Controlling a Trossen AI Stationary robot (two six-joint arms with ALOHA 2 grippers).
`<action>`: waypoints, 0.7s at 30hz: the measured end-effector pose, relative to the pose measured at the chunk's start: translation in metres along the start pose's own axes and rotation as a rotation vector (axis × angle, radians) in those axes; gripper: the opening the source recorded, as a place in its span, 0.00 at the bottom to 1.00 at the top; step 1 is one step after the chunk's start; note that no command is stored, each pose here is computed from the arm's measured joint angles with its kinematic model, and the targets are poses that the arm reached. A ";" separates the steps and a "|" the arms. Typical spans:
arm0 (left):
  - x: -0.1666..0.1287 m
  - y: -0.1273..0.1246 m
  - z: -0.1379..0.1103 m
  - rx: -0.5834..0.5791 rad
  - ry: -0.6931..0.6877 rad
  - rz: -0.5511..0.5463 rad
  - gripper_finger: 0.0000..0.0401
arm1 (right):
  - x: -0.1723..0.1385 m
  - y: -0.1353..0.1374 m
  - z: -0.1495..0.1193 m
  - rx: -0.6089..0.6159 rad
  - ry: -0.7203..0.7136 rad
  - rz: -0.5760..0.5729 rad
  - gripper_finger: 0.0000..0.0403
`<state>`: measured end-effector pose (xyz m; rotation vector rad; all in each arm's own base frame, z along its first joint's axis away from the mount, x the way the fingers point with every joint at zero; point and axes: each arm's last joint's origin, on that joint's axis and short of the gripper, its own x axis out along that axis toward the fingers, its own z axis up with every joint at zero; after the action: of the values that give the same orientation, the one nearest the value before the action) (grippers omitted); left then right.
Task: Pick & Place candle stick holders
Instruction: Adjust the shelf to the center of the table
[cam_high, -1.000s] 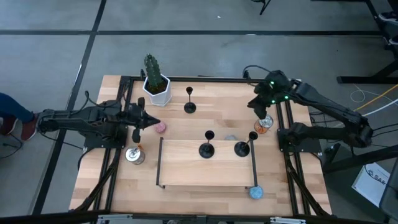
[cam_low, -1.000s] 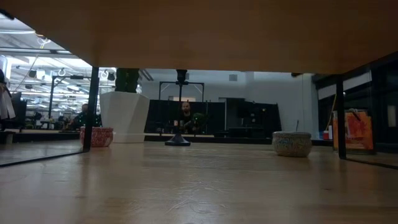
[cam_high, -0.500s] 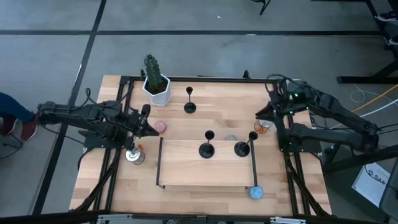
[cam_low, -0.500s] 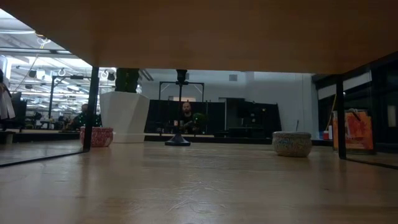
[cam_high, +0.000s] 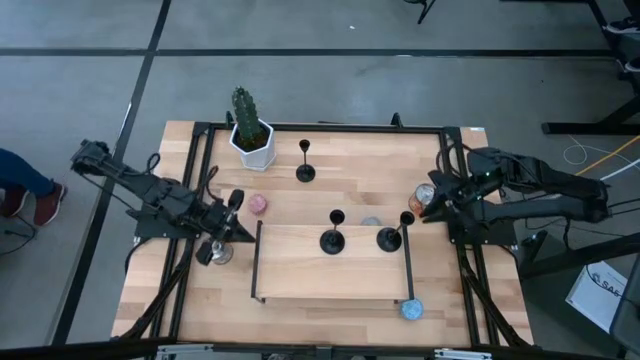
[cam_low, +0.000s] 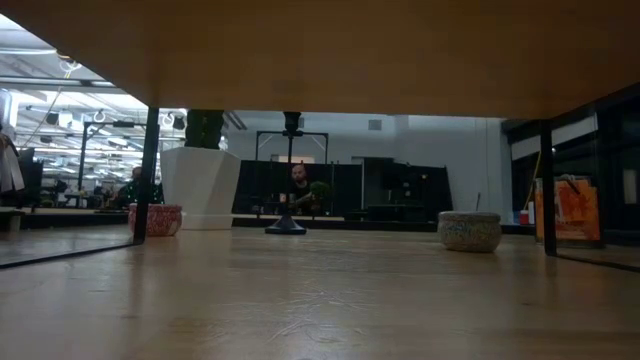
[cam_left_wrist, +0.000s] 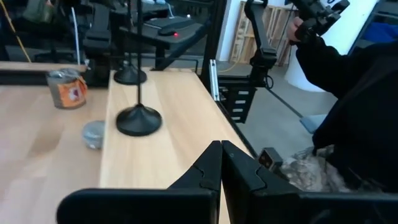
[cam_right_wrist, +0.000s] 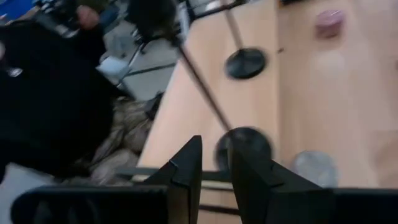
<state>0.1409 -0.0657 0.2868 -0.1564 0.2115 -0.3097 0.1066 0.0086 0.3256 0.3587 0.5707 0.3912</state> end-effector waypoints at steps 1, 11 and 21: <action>0.001 -0.003 -0.001 -0.012 0.004 -0.001 0.00 | 0.001 0.002 -0.001 0.001 0.011 0.019 0.20; 0.019 -0.037 -0.003 -0.049 -0.048 -0.145 0.00 | 0.024 0.024 0.003 -0.039 0.092 0.205 0.20; 0.033 -0.055 -0.016 -0.166 -0.014 -0.104 0.00 | 0.043 0.046 0.002 -0.097 0.127 0.299 0.20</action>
<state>0.1521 -0.1293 0.2759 -0.3345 0.2155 -0.3947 0.1294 0.0679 0.3276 0.3278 0.6208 0.7310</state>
